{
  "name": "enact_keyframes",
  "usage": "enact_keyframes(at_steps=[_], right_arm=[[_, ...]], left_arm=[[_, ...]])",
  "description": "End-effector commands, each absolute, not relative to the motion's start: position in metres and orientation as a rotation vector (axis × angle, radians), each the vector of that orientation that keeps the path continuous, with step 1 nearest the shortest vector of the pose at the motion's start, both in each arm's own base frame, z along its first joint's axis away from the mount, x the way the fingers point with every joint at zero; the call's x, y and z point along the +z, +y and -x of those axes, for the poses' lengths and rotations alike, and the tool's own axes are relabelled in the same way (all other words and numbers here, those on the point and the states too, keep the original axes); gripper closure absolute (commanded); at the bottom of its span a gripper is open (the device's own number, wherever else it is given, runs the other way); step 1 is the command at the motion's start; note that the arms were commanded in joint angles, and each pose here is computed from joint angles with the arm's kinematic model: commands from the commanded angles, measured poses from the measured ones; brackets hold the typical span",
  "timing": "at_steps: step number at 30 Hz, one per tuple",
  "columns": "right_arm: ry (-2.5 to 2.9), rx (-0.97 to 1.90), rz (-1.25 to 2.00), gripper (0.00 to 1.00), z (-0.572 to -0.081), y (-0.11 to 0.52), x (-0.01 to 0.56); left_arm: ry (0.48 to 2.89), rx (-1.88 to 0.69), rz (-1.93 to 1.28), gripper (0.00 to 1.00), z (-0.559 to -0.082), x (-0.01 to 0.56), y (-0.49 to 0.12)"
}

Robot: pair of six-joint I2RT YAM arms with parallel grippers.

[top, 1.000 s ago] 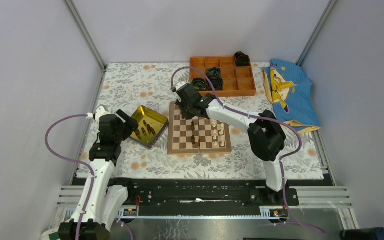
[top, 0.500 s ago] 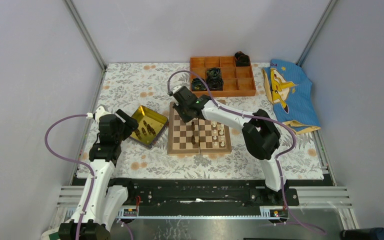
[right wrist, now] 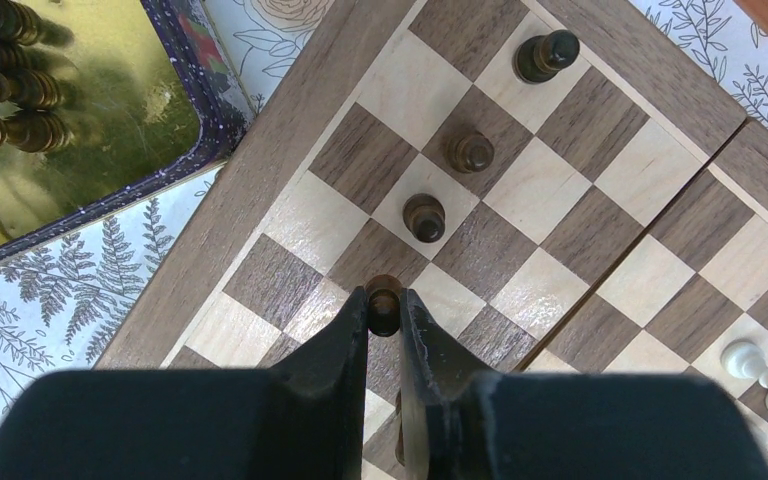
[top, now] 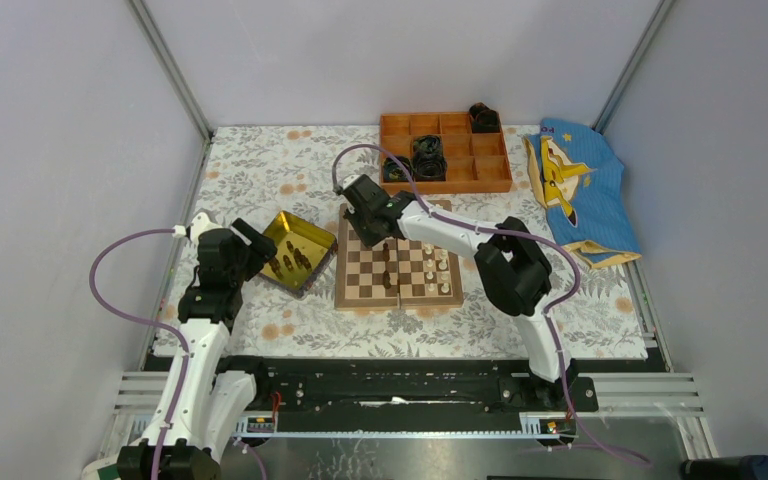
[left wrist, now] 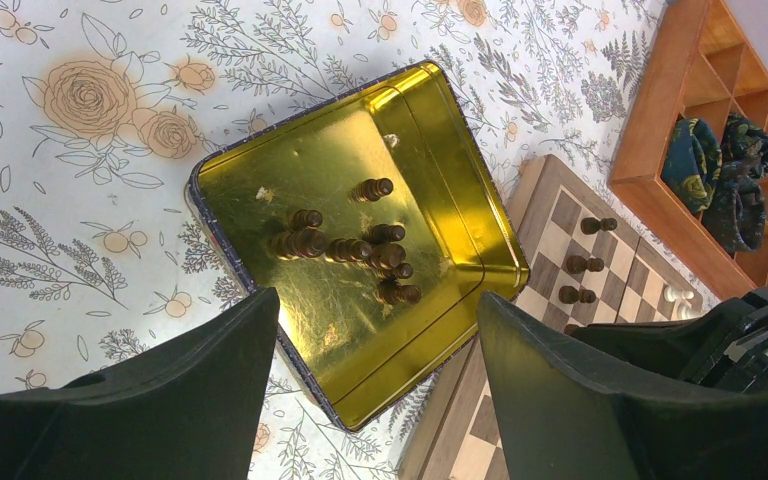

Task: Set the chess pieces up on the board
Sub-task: Place the chess piece on the chessboard.

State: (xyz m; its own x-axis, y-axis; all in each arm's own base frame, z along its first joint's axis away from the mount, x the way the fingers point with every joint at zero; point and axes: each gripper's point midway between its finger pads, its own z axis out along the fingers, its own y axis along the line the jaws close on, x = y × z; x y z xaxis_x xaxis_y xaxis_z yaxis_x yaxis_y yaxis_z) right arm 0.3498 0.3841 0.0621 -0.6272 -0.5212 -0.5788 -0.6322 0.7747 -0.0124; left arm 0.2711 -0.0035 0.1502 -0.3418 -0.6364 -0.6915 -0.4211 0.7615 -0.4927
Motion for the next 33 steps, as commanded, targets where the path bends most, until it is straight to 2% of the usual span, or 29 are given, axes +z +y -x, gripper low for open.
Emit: enact_keyframes(at_steps=[1, 33], right_arm=[[2.354, 0.302, 0.879, 0.93, -0.3525, 0.3994, 0.0746], [2.367, 0.315, 0.887, 0.93, -0.3533, 0.4050, 0.0655]], left_arm=[[1.942, -0.315, 0.779, 0.20, -0.2771, 0.1585, -0.0072], [1.939, -0.318, 0.777, 0.20, -0.2776, 0.1593, -0.0076]])
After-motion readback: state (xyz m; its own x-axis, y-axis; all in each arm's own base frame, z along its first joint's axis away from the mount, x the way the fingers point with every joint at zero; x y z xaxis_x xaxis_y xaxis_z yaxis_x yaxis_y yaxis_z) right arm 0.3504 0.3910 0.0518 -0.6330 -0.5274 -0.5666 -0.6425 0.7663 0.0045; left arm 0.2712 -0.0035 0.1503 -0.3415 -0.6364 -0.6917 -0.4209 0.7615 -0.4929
